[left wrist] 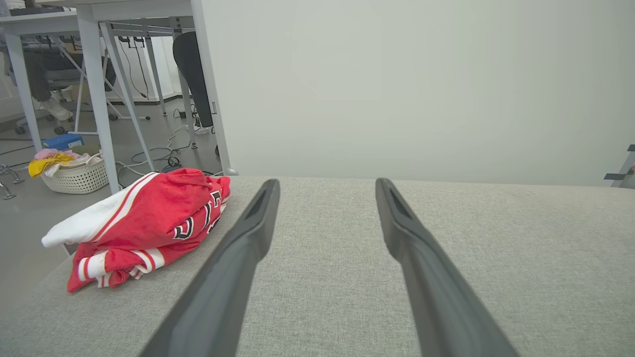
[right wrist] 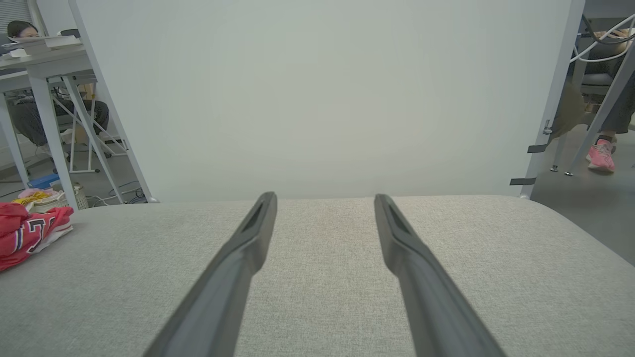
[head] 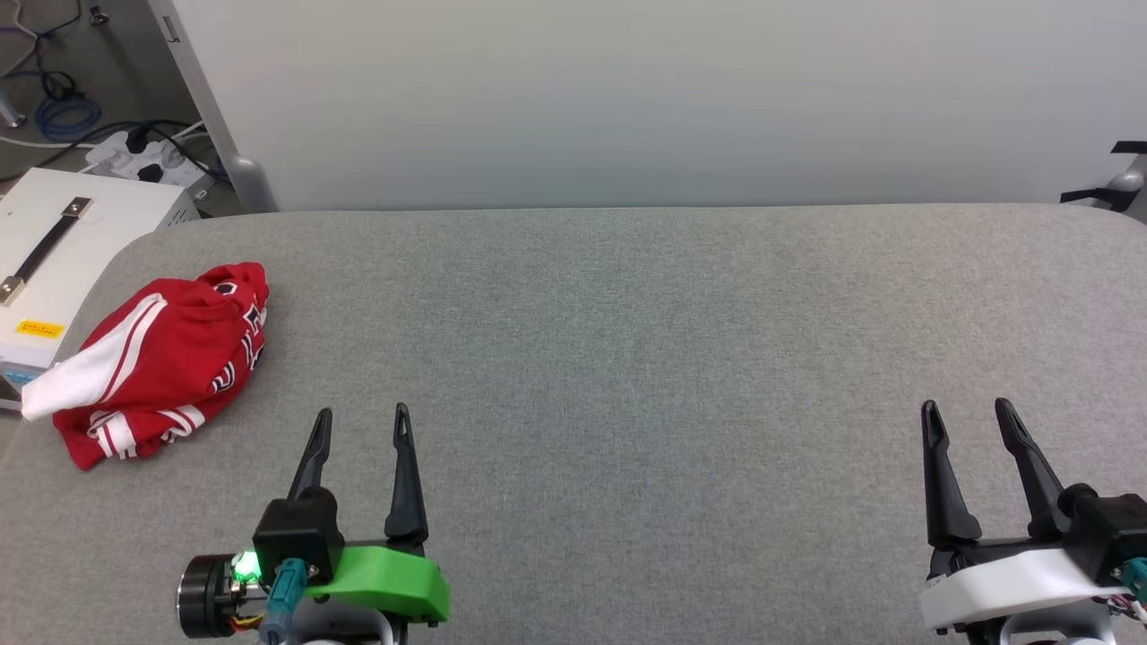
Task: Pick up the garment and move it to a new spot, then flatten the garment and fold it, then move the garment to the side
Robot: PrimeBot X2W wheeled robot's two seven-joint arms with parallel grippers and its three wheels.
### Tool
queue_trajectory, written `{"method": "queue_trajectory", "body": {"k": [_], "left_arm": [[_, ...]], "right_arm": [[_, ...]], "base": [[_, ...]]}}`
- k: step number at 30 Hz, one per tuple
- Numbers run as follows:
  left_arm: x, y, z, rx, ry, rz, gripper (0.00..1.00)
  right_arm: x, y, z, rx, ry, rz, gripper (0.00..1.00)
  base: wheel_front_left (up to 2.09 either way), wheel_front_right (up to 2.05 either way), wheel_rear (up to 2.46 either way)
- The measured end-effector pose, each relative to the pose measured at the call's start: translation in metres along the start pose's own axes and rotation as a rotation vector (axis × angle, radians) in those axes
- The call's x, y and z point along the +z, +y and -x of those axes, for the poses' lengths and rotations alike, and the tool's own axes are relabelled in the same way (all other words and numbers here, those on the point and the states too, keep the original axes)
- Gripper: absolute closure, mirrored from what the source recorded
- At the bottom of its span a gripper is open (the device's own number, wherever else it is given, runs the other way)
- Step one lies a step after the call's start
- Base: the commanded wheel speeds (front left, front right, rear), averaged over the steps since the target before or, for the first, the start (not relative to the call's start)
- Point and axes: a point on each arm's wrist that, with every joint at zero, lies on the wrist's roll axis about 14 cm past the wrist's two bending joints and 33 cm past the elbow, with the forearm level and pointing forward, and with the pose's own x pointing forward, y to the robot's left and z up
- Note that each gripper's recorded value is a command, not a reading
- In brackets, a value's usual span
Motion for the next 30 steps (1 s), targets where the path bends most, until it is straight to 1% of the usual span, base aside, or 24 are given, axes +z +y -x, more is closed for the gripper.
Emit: {"method": "queue_trajectory", "body": {"k": [30], "left_arm": [[-0.0038, -0.0031, 0.0041, 0.007, -0.014, 0.006, 0.00]], "right_arm": [[-0.0043, 0.0004, 0.0029, -0.005, -0.014, -0.039, 0.00]], "base": [[0.00, 0.00, 0.00]]}}
